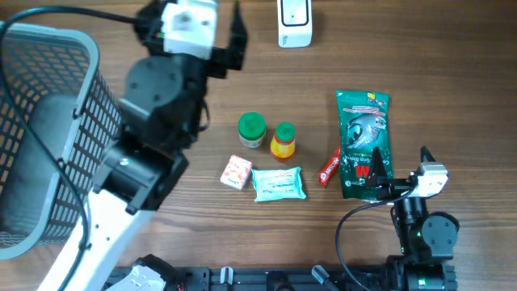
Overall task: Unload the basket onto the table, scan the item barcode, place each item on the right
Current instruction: 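Withdraw the left gripper back to the basket side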
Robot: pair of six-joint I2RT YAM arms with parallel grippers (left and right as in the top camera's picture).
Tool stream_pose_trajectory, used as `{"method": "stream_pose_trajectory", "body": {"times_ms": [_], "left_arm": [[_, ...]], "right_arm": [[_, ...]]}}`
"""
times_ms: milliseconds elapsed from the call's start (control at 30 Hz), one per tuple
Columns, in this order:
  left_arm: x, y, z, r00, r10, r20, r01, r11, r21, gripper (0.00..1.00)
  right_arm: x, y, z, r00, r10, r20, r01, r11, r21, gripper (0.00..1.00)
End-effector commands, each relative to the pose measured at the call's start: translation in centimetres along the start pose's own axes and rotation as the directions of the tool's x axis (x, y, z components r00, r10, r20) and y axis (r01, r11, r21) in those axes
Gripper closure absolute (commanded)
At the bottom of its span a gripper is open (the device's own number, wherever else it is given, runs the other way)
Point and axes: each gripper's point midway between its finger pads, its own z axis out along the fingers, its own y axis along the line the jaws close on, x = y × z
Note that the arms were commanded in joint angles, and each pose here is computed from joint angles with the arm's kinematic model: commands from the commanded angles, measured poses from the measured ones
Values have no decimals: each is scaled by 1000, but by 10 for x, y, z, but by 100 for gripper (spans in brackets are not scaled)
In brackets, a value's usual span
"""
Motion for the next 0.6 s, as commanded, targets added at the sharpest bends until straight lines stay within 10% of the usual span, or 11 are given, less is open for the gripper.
{"method": "stream_pose_trajectory", "body": {"times_ms": [0, 300, 567], "left_arm": [[6, 45, 5, 988, 151, -37, -155, 980, -122, 0], [-22, 33, -98, 987, 152, 58, -160, 971, 179, 0], [-87, 81, -230, 931, 74, 358, -116, 988, 97, 0]], "right_arm": [[-3, 4, -1, 1000, 5, 14, -5, 1000, -20, 0], [-3, 4, -1, 1000, 5, 14, -5, 1000, -20, 0], [-3, 4, -1, 1000, 5, 14, -4, 1000, -20, 0]]}}
